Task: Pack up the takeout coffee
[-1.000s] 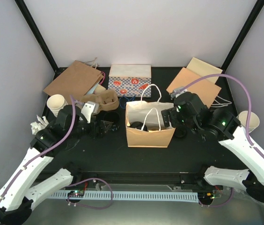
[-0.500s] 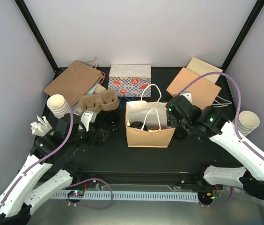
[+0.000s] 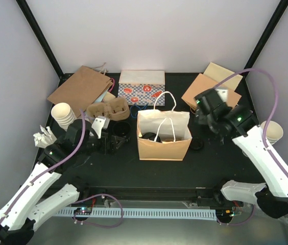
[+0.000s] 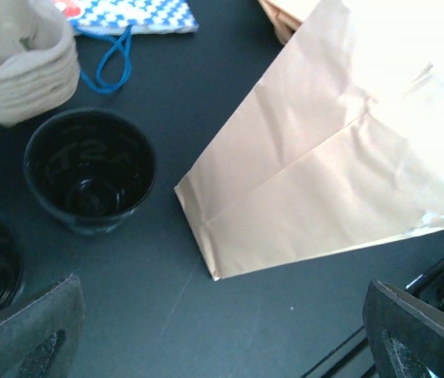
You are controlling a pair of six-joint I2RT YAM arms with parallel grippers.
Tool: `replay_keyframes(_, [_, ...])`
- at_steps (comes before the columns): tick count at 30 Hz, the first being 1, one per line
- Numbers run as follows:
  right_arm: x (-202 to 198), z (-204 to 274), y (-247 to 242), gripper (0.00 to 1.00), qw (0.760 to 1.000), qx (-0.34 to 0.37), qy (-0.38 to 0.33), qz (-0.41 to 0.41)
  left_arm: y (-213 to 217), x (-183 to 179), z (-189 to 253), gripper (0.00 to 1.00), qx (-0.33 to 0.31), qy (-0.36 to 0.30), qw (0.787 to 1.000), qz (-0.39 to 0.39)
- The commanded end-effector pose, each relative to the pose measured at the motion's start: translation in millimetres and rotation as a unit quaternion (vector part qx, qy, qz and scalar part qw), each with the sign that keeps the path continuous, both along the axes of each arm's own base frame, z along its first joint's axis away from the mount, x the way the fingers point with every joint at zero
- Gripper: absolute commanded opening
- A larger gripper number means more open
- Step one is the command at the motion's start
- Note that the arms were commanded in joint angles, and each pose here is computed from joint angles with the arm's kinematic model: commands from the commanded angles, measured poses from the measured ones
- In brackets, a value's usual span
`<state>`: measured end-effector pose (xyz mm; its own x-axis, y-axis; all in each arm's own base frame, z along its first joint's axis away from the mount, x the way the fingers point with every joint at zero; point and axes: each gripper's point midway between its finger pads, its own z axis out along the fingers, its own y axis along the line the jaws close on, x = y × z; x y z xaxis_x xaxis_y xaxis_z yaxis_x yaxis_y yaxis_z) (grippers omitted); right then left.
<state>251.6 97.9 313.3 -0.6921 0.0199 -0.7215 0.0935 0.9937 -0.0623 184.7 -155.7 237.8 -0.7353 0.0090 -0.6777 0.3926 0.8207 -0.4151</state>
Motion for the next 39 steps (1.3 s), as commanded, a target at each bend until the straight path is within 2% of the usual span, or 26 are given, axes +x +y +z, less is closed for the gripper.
replay_keyframes(1, [12,8,-77,0.8,0.993,-0.014,-0.005,-0.121,-19,11,18,0.99,-0.027,-0.048,0.998,-0.038])
replay_keyframes(4, [9,15,-120,0.77,0.978,-0.003,-0.022,-0.208,-24,14,22,0.99,-0.023,-0.052,0.997,-0.053])
replay_keyframes(8, [-6,5,-181,0.74,0.941,0.021,-0.027,-0.337,-31,16,20,0.99,-0.016,-0.05,0.996,-0.074])
replay_keyframes(10, [-11,-1,-203,0.71,0.924,0.059,-0.033,-0.377,-32,15,16,0.99,-0.01,-0.044,0.996,-0.081])
replay_keyframes(13, [-12,-4,-219,0.69,0.905,0.069,-0.033,-0.418,-34,15,13,0.99,-0.012,-0.04,0.995,-0.086])
replay_keyframes(16, [-5,-11,-228,0.68,0.892,0.081,-0.017,-0.444,-37,13,12,0.99,-0.021,-0.039,0.995,-0.092])
replay_keyframes(19, [0,-20,-237,0.62,0.881,0.1,-0.006,-0.462,-38,11,8,0.99,-0.023,-0.03,0.995,-0.094])
replay_keyframes(23, [11,-41,-240,0.52,0.884,0.148,0.012,-0.443,-35,8,6,0.99,-0.02,-0.02,0.995,-0.091])
replay_keyframes(27, [20,-51,-237,0.5,0.885,0.168,0.031,-0.433,-33,5,5,0.99,-0.025,-0.012,0.996,-0.084])
replay_keyframes(33, [13,-61,-245,0.44,0.873,0.168,0.039,-0.456,-28,-2,-6,0.99,-0.022,0.0,0.997,-0.079])
replay_keyframes(39, [5,-68,-248,0.44,0.868,0.165,0.037,-0.466,-27,-3,-11,0.99,-0.021,0.004,0.997,-0.077])
